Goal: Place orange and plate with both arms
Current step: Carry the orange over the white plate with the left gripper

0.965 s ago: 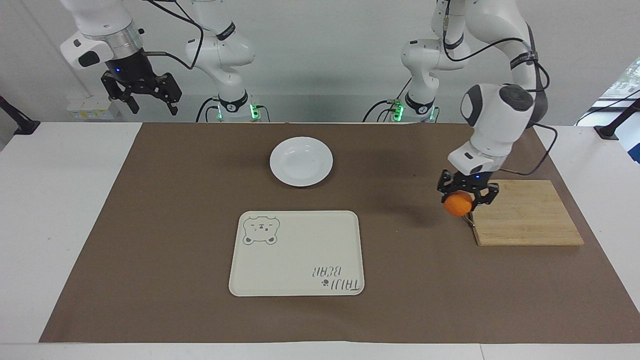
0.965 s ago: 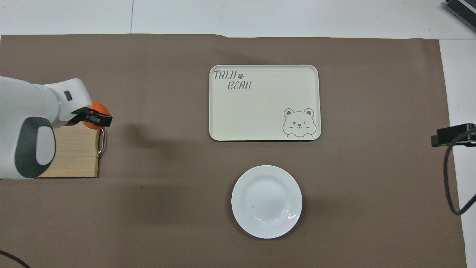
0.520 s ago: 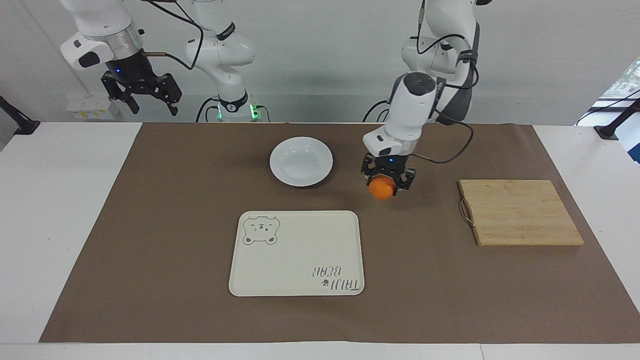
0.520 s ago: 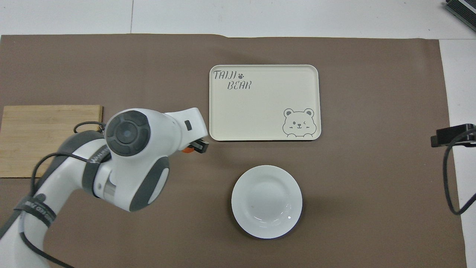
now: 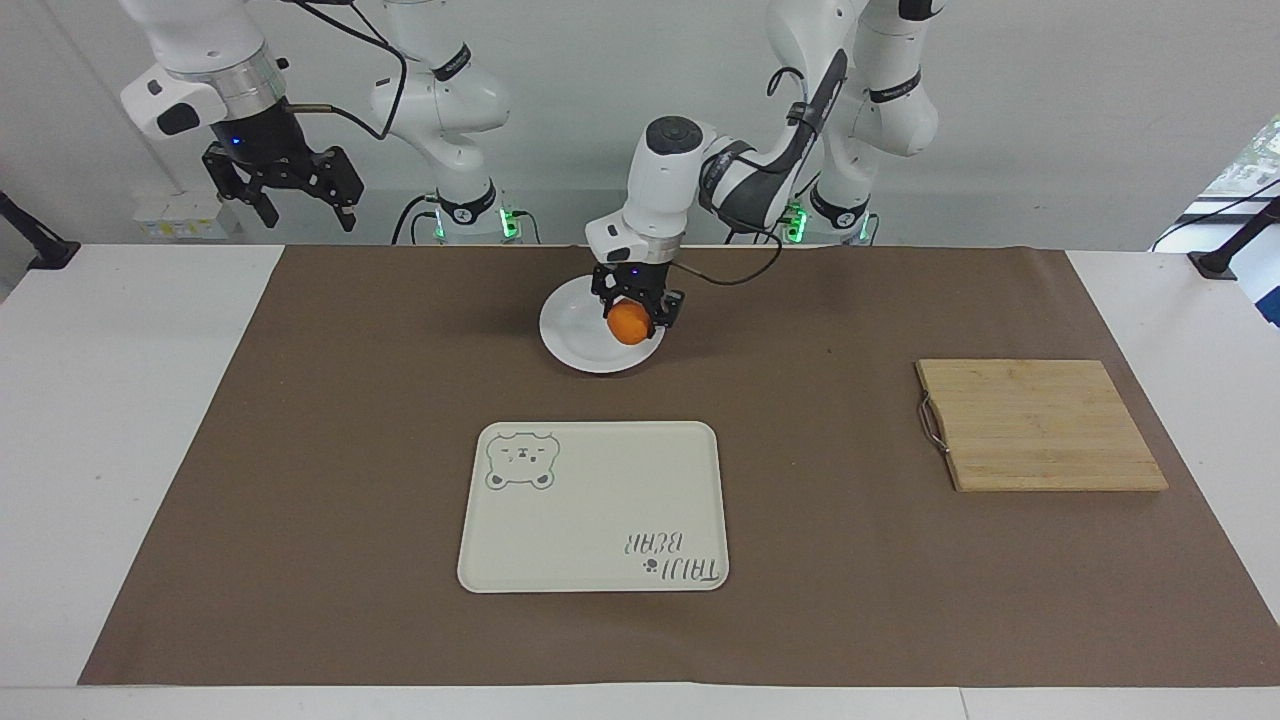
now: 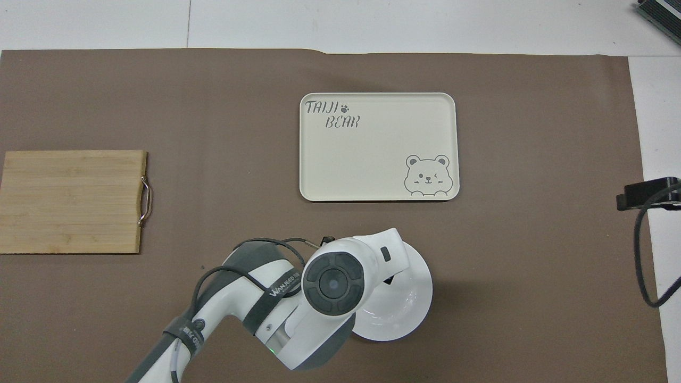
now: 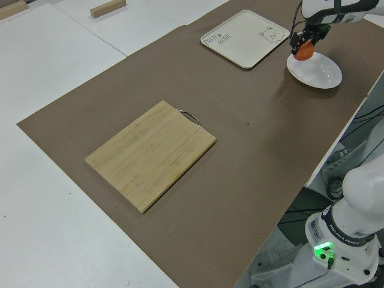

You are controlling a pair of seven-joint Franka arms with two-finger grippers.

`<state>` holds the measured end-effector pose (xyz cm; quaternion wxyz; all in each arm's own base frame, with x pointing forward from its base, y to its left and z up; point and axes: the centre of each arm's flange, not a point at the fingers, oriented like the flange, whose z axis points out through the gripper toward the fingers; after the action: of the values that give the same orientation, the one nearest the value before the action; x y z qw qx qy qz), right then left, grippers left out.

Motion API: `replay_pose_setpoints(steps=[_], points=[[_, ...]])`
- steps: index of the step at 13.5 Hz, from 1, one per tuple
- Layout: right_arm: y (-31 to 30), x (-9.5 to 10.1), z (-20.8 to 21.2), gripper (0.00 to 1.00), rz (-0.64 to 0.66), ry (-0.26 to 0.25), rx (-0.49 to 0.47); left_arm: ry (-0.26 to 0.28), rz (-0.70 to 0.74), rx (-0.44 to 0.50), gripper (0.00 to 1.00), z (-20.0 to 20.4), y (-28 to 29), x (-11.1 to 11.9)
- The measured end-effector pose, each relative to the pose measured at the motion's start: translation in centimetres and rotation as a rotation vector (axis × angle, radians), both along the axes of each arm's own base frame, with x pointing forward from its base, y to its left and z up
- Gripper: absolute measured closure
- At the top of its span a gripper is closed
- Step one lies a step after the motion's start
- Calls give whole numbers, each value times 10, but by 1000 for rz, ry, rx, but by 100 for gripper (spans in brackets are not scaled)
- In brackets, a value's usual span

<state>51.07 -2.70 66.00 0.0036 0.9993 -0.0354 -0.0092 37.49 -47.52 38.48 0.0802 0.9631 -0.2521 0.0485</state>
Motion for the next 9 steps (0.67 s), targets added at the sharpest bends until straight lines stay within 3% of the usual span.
replay_pose_setpoints(steps=[4, 8, 9], points=[[0, 0, 0, 0, 0, 0, 0, 34, -4, 26, 19, -22, -19, -28], [0, 0, 0, 0, 0, 0, 0, 56, -8, 52, 19, -53, -26, -35], [0, 0, 0, 0, 0, 0, 0, 54, -9, 50, 13, -55, -27, -36]])
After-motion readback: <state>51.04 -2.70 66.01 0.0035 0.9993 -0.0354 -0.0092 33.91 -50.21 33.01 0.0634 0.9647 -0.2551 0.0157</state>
